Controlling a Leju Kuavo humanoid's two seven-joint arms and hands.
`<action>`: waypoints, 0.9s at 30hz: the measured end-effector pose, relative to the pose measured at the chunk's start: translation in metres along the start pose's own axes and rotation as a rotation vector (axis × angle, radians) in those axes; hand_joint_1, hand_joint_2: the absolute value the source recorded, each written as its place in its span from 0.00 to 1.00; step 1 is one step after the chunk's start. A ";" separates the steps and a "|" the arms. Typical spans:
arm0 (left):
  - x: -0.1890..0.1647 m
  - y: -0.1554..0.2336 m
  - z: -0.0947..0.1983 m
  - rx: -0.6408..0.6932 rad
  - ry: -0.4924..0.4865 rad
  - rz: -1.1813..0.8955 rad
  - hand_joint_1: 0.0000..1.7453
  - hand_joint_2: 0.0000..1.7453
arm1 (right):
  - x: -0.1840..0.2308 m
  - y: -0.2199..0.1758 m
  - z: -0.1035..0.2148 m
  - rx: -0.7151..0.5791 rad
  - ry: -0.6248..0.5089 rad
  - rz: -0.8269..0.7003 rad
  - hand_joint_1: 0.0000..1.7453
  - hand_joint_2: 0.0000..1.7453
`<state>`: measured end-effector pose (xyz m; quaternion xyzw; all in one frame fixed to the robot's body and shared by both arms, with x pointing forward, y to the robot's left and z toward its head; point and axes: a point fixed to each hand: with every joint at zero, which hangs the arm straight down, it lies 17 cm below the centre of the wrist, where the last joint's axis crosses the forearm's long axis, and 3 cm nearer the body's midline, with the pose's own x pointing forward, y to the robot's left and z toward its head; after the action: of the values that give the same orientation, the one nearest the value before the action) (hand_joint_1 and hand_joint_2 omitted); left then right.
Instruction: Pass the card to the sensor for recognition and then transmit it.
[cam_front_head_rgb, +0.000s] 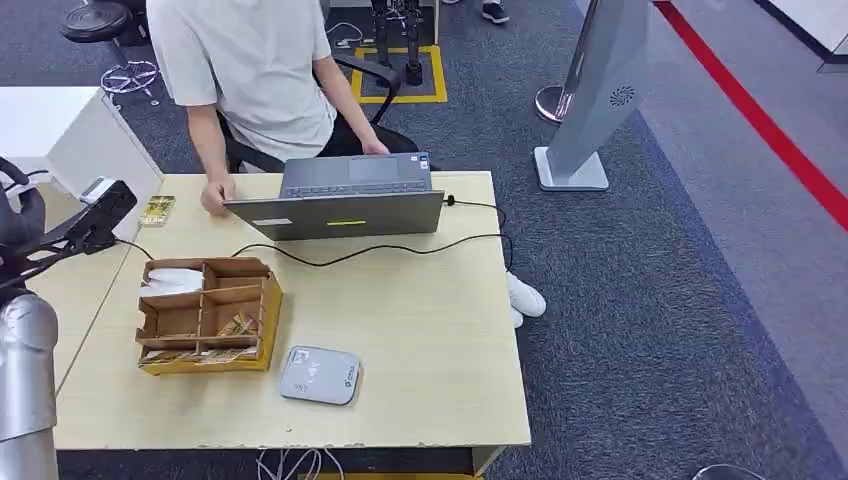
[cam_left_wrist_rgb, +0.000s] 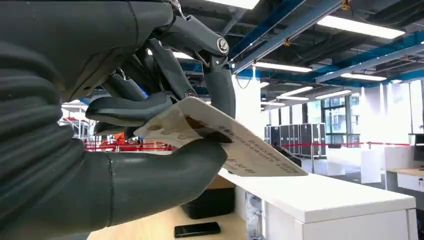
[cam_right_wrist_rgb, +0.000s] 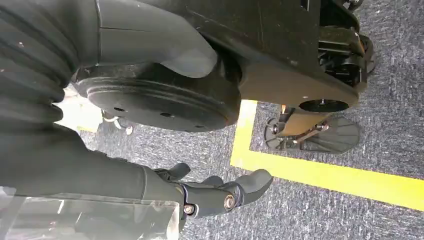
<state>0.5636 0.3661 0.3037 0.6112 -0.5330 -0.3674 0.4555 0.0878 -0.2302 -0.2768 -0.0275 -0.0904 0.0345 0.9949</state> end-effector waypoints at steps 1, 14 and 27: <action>0.000 0.000 0.000 0.001 0.000 0.002 1.00 1.00 | 0.000 0.000 0.000 0.000 0.000 0.000 0.00 1.00; 0.025 0.008 0.012 0.052 -0.070 0.072 1.00 1.00 | 0.000 0.000 0.000 0.000 0.001 -0.011 0.00 1.00; 0.261 0.083 0.224 0.232 -0.722 0.365 1.00 1.00 | -0.002 -0.006 -0.001 -0.030 0.006 -0.069 0.00 1.00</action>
<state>0.3699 0.0701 0.3211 0.3860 -0.7957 -0.4088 0.2255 0.0866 -0.2360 -0.2775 -0.0395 -0.0890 -0.0013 0.9952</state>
